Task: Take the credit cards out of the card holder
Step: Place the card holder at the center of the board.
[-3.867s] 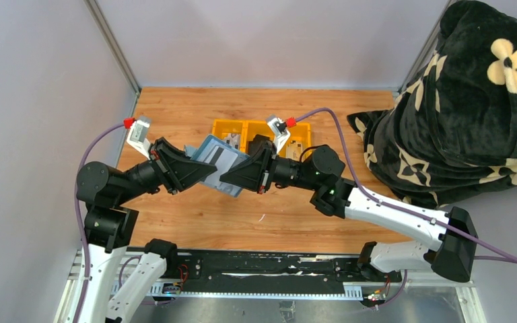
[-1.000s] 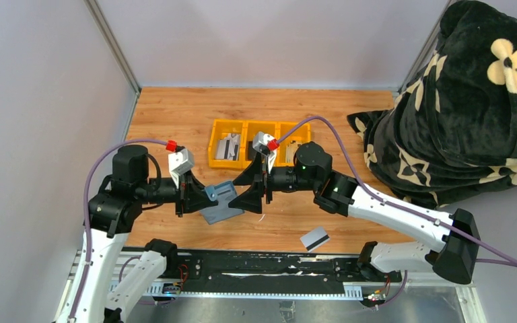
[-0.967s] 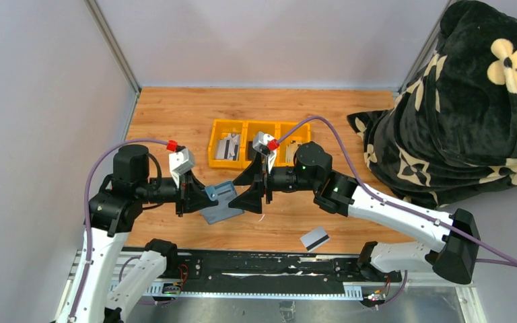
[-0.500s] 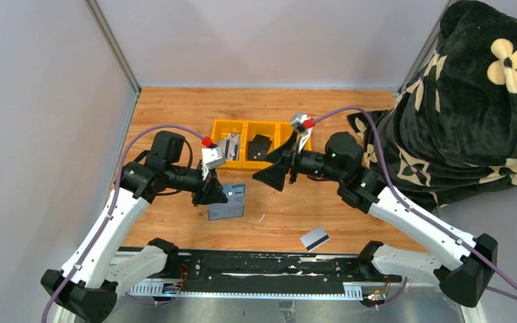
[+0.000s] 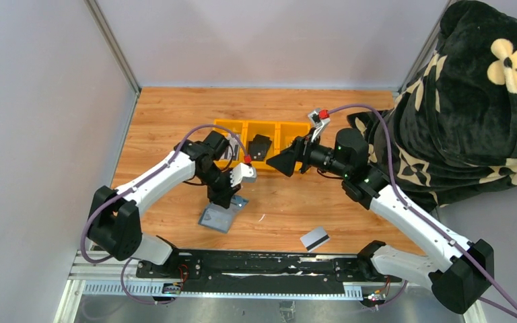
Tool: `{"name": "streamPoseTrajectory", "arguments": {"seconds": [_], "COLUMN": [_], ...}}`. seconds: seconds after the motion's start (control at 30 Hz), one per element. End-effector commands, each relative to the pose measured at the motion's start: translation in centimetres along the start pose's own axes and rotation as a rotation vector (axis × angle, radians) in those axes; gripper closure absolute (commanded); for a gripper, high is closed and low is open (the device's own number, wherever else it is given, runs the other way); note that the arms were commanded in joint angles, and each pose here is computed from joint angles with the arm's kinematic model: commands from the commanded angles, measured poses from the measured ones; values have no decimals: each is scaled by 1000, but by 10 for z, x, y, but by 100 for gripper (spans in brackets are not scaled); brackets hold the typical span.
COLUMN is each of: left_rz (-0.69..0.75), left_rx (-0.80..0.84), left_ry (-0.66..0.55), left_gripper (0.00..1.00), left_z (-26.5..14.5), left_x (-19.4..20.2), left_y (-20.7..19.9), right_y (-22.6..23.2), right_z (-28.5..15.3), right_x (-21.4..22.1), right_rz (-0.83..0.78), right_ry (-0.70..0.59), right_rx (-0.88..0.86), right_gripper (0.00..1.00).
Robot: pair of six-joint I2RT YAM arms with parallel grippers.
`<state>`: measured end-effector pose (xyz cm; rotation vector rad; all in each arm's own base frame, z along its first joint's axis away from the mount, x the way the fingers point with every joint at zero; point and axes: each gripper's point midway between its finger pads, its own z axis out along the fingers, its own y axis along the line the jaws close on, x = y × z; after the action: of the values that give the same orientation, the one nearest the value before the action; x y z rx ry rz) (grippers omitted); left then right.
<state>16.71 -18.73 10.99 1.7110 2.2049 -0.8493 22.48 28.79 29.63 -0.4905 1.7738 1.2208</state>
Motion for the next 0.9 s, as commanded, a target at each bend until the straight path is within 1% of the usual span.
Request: {"name": "streamPoseTrajectory", "arguments": {"seconds": [0.0, 0.03, 0.1, 0.2, 0.37, 0.47, 0.53, 0.63, 0.7, 0.77, 0.83, 0.87], "left_rz": [137, 150, 176, 201, 229, 212, 204, 226, 242, 259, 293, 299], "left_rx": [-123, -175, -252, -389, -520, -517, -516, -509, -505, -493, -448, -424], "left_ry": [115, 135, 134, 118, 95, 72, 54, 9, 2, 6, 30, 44], "left_gripper": [94, 94, 93, 85, 85, 84, 76, 67, 61, 57, 52, 52], "left_z": [7, 8, 10, 8, -3, -4, -3, -7, -9, -9, -6, -3], "left_x": [21, 25, 27, 24, 17, 20, 24, 26, 30, 35, 44, 50], "left_y": [35, 47, 63, 88, 108, 105, 103, 97, 92, 88, 79, 74], "right_y": [-20, -21, -24, -23, -24, -23, -21, -21, -21, -20, -20, -19], "right_z": [-3, -3, -3, -2, -2, -2, -4, -6, -9, -11, -13, -14], "right_x": [-3, -5, -9, -14, -16, -17, -19, -18, -18, -18, -19, -19], "right_rz": [49, 48, 50, 47, 49, 54, 55, 56, 52, 46, 42, 41], "right_ry": [-12, -16, -22, -26, -24, -28, -39, -44, -43, -45, -46, -46], "right_rx": [65, 72, 82, 86, 97, 95, 94, 96, 102, 105, 109, 112], "right_gripper": [16, 16, 16, 15, 15, 15, 15, 15, 15, 15, 14, 14]}}
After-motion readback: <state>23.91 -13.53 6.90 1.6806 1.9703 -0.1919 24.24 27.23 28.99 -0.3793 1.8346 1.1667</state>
